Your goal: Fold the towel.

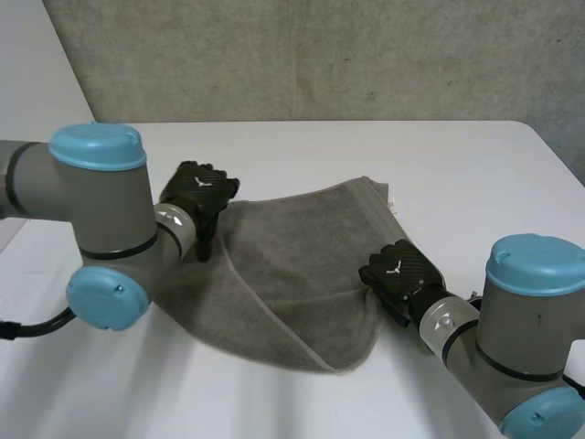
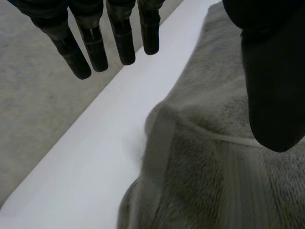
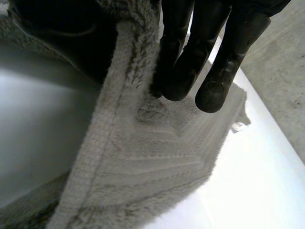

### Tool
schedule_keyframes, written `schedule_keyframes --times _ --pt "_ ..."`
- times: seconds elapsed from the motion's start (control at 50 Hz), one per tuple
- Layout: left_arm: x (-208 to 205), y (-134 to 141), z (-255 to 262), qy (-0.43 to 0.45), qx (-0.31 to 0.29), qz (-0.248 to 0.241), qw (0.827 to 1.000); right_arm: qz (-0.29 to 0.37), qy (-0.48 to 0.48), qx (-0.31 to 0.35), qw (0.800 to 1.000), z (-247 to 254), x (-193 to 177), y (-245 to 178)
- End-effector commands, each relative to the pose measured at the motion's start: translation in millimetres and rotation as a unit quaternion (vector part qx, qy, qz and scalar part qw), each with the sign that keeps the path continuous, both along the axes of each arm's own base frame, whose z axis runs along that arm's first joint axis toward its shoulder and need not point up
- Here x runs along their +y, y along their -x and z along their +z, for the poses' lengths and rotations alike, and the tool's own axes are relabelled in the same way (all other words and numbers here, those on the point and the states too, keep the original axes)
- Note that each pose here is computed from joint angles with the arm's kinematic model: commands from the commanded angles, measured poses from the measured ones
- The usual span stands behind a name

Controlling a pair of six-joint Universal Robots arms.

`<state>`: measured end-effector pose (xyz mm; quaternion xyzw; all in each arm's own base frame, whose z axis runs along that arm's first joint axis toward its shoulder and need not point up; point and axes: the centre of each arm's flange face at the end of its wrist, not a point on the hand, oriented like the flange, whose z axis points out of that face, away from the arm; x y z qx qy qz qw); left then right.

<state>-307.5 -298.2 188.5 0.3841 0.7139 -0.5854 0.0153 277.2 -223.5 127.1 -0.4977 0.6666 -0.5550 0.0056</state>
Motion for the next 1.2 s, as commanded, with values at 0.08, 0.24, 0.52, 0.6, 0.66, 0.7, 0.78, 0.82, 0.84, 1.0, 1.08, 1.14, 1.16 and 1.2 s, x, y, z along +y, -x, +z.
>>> schedule_keyframes --times 0.08,0.24,0.52,0.6,0.66,0.7,0.78,0.82,0.84,1.0,1.08,1.14,1.16,1.2 --pt "-11 12 -25 -0.019 0.002 -0.025 1.0 0.001 -0.003 0.003 1.0 -3 0 -1" --pt "-22 16 -40 -0.005 -0.045 -0.032 0.998 -0.002 -0.002 0.002 1.0 -3 -2 1" --pt "-28 1 -41 0.018 -0.112 0.035 0.993 -0.004 -0.009 0.006 1.0 -8 -3 1" --pt "-26 -1 -43 0.009 -0.118 0.038 0.992 -0.004 -0.008 0.005 1.0 -7 -4 1" --pt "-23 -2 -41 0.004 -0.12 0.038 0.992 -0.005 -0.008 0.006 1.0 -7 -4 1" --pt "-22 -3 -40 0.0 -0.12 0.038 0.992 -0.005 -0.007 0.005 1.0 -6 -5 1" --pt "-11 -3 -20 0.007 -0.107 0.037 0.994 -0.016 0.001 0.001 1.0 -1 -12 5" --pt "-6 -4 -10 0.013 -0.094 0.038 0.995 -0.022 0.004 -0.003 1.0 3 -15 7" --pt "-3 -5 4 0.024 -0.074 0.043 0.996 -0.026 0.012 -0.008 1.0 10 -18 8" --pt "12 -20 92 0.084 0.108 0.083 0.987 -0.076 0.07 -0.056 0.993 98 -34 35" --pt "25 -30 130 0.099 0.193 0.094 0.972 -0.091 0.088 -0.089 0.988 144 -31 43" --pt "37 -47 164 0.114 0.268 0.105 0.951 -0.097 0.104 -0.11 0.984 186 -26 50" --pt "43 -55 177 0.122 0.298 0.109 0.94 -0.096 0.112 -0.113 0.983 204 -22 54" --pt "49 -63 188 0.128 0.324 0.112 0.93 -0.093 0.118 -0.115 0.982 221 -19 57"
